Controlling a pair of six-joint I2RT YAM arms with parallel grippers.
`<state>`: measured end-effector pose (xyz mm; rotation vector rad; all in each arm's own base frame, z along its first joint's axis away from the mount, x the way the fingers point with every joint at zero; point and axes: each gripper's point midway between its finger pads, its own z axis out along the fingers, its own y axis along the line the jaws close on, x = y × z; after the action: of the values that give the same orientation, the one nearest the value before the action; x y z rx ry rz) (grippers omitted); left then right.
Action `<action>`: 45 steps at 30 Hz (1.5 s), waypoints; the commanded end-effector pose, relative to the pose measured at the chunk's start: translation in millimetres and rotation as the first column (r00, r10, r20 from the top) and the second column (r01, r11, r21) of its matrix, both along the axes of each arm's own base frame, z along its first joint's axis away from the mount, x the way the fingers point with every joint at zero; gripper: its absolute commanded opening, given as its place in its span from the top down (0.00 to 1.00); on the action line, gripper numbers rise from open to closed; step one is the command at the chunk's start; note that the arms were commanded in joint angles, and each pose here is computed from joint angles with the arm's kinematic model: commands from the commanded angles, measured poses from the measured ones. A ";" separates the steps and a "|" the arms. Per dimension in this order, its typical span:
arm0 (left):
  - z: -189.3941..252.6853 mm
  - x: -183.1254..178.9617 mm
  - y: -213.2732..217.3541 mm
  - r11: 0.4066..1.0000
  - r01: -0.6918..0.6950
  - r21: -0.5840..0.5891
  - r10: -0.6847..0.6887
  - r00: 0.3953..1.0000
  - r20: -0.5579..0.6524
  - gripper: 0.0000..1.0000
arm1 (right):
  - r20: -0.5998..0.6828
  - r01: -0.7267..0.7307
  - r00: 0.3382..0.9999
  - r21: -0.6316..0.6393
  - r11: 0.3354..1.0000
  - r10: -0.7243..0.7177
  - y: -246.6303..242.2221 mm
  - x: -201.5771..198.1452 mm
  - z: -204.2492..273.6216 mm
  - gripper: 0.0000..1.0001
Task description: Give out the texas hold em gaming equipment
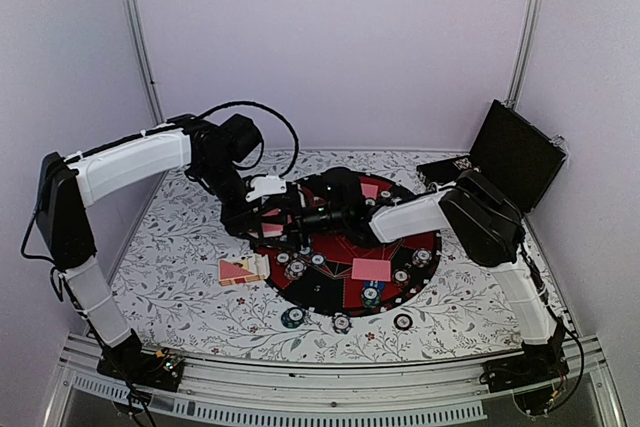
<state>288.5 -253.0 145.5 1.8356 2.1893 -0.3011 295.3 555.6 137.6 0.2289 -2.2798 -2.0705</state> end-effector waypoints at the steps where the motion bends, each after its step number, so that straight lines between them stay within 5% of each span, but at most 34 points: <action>1: 12.7 2.0 -9.5 0.999 0.016 -0.033 -0.015 0.999 0.033 0.97 | -0.008 0.015 1.000 -0.033 0.999 -0.015 -19.6 0.9 -12.0 0.28; 15: 14.1 1.1 -8.8 0.999 0.022 -0.031 -0.021 0.999 0.034 0.98 | 0.032 0.056 0.998 -0.007 0.998 -0.055 -54.9 8.8 14.4 0.35; 22: 12.3 0.4 -8.4 0.999 0.024 -0.028 -0.023 0.999 0.030 0.98 | 0.045 0.073 0.996 -0.001 0.997 -0.073 -70.3 11.0 25.2 0.59; 30: 12.7 1.6 -8.4 0.999 0.024 -0.026 -0.023 0.999 0.034 0.99 | 0.055 0.079 0.995 0.006 0.997 -0.079 -79.7 10.1 34.6 0.68; 36: 9.9 0.4 -6.7 1.000 0.024 -0.018 -0.023 0.999 0.029 0.99 | 0.053 0.109 0.993 -0.002 0.994 -0.108 -102.6 10.5 39.3 0.87; 45: 7.2 -0.4 -5.6 1.000 0.025 -0.012 -0.024 0.999 0.024 0.99 | 0.052 0.186 0.982 -0.029 0.982 -0.184 -160.3 8.5 47.3 0.91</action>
<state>286.0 -254.9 142.9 1.8546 2.1875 -0.2938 305.8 420.5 168.8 0.0582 -2.4182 -2.0924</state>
